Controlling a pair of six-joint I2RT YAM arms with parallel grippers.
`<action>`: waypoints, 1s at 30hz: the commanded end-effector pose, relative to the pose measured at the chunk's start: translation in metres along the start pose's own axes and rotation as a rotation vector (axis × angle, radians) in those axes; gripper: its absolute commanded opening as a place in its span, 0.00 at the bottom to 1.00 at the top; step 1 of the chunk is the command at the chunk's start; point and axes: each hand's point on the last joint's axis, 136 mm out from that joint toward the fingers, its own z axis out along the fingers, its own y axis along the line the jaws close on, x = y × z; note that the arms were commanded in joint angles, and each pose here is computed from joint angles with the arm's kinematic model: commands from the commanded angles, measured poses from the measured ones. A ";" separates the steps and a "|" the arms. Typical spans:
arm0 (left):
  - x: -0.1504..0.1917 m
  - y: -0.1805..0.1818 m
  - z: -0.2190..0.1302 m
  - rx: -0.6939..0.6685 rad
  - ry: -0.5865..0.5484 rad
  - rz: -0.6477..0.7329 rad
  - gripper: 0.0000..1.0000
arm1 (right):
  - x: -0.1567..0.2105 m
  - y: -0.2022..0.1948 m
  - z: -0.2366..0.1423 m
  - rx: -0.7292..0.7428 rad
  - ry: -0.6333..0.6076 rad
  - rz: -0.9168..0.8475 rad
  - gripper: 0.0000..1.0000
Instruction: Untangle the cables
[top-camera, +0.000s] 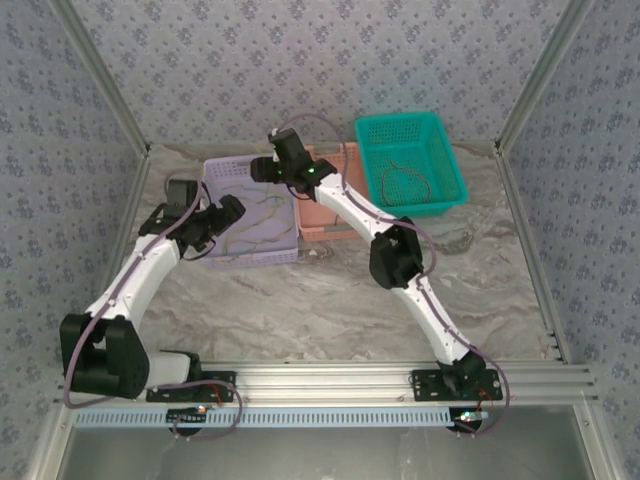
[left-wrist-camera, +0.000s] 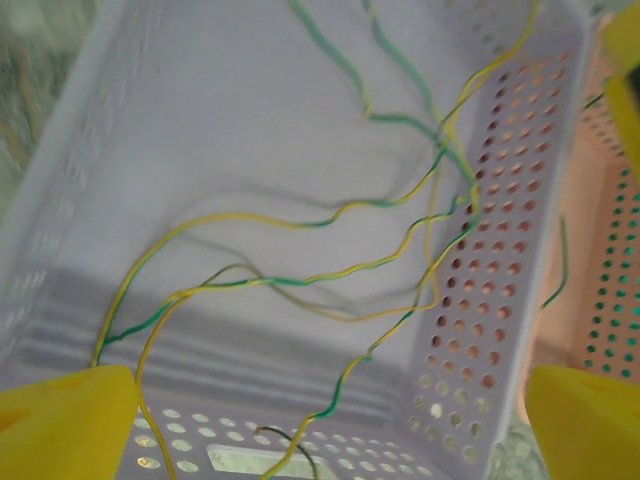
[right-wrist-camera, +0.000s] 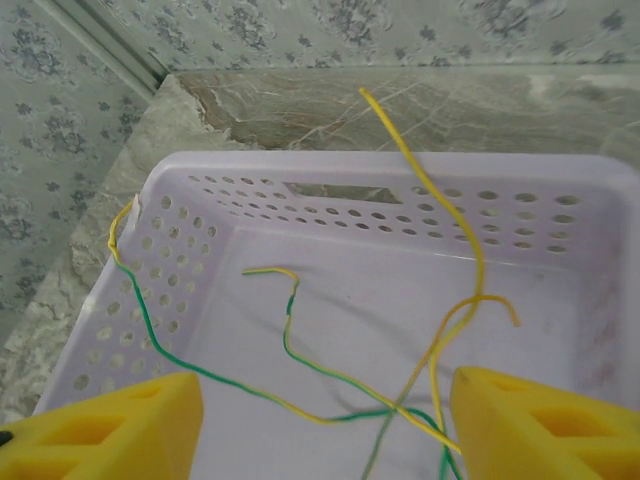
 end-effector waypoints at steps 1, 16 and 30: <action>-0.025 -0.011 -0.045 -0.007 -0.109 0.062 0.99 | -0.071 0.022 -0.074 0.028 -0.175 -0.053 0.71; -0.050 0.023 -0.099 -0.085 -0.216 0.053 0.99 | -0.048 -0.103 -0.306 0.462 -0.497 -0.062 0.99; -0.035 0.149 -0.063 -0.485 -0.556 0.308 0.99 | 0.162 -0.327 -0.413 0.894 -0.437 -0.027 0.99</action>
